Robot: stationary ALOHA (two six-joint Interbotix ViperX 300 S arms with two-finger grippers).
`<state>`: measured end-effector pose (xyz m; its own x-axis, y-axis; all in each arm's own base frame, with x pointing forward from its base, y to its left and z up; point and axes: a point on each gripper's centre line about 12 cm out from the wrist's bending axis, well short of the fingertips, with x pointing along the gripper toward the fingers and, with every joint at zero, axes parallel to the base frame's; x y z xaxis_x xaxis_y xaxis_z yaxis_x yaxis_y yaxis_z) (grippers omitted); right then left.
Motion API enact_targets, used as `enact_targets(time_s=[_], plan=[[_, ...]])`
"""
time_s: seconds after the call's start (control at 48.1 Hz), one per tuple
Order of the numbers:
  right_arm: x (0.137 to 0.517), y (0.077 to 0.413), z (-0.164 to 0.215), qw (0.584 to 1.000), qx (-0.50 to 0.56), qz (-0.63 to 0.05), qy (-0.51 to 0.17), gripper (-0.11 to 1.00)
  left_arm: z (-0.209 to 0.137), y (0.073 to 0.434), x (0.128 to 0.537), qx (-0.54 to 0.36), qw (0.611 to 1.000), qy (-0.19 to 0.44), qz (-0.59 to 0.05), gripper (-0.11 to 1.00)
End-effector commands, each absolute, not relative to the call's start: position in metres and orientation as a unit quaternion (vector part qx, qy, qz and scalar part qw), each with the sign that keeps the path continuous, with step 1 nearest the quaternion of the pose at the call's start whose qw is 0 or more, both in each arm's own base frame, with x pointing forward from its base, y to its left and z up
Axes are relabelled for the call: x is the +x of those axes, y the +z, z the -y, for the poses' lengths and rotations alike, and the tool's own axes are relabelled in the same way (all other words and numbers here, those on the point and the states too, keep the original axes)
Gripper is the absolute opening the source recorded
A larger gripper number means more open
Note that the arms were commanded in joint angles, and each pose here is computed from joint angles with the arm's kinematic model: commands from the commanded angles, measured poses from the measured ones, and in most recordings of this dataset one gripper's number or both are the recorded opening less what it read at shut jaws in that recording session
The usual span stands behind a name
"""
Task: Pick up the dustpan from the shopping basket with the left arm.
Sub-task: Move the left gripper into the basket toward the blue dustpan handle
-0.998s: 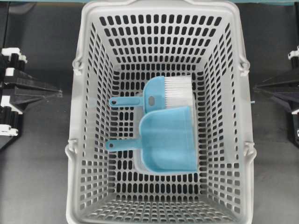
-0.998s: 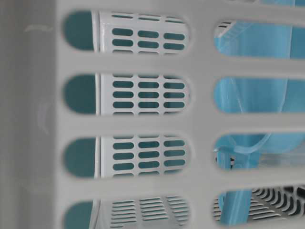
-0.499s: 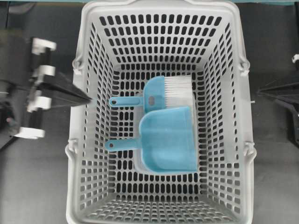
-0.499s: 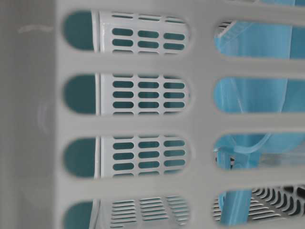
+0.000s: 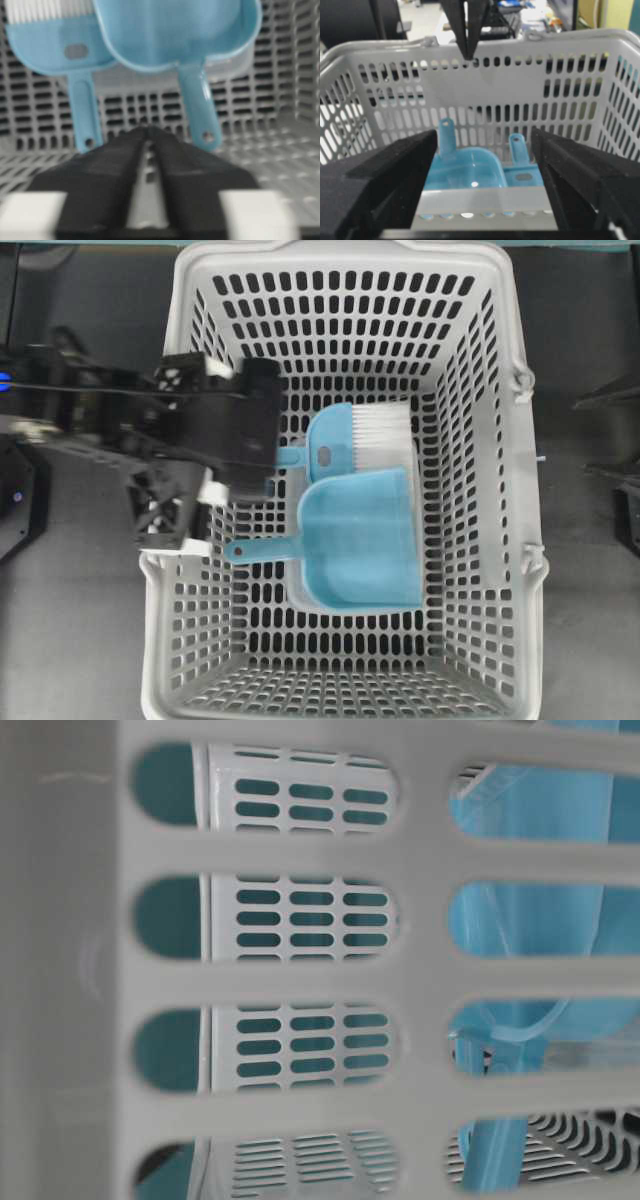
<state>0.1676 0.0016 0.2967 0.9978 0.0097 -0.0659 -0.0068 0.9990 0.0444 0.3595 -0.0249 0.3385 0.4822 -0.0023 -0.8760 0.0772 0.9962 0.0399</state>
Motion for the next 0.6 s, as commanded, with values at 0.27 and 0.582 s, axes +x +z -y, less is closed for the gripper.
enact_targets(time_s=[0.27, 0.582], plan=[[0.165, 0.305, -0.002, 1.000, 0.024, -0.019, 0.006, 0.73, 0.040, 0.312, 0.392, 0.039, 0.821, -0.026, -0.570, 0.90], [0.163, 0.301, -0.002, 0.999, 0.024, -0.021, 0.006, 0.73, 0.058, 0.254, 0.406, 0.025, 0.782, -0.015, -0.623, 0.88]])
